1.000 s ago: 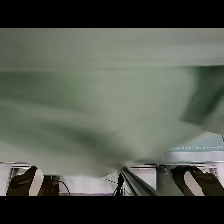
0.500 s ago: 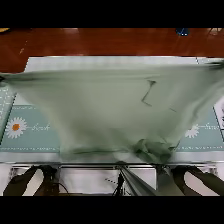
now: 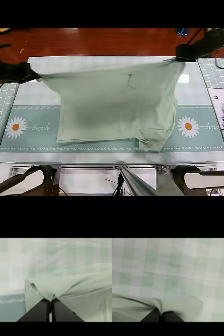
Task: Fold the shirts.
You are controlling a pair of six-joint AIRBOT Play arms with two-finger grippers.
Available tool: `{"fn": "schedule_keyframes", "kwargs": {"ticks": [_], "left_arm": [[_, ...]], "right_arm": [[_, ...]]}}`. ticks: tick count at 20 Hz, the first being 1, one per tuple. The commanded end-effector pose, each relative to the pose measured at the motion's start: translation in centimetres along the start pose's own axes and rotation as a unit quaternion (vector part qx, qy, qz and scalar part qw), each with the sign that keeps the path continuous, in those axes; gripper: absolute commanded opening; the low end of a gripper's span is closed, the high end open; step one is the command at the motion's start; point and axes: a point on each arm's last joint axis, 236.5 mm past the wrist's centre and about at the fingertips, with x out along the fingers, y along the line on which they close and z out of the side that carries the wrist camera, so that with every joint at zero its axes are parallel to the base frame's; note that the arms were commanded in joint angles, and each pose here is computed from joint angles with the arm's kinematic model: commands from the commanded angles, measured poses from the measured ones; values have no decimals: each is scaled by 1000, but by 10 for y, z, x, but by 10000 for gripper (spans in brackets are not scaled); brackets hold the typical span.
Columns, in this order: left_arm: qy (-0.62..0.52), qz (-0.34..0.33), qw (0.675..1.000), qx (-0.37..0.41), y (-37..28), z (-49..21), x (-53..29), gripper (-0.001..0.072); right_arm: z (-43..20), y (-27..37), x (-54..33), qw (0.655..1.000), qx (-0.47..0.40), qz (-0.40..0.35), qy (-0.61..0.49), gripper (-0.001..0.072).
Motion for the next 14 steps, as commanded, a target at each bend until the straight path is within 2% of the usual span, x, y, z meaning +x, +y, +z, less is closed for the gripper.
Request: {"fn": "schedule_keyframes", "kwargs": {"ticks": [1, 8, 11, 14], "left_arm": [[-29, 12, 999, -9, 21, 25, 57, 24], [35, 6, 999, -17, 25, -2, 133, 24], [76, -2, 997, -18, 23, -19, 127, 24], [164, -25, 985, -38, 14, -50, 103, 24]], "right_arm": [[19, -6, 55, 999, 25, 2, -26, 34], [-14, -17, 116, 997, 56, 0, 44, 35], [-38, -24, 98, 995, 31, -22, 96, 34], [-81, -38, 69, 980, 8, -55, 190, 35]]}}
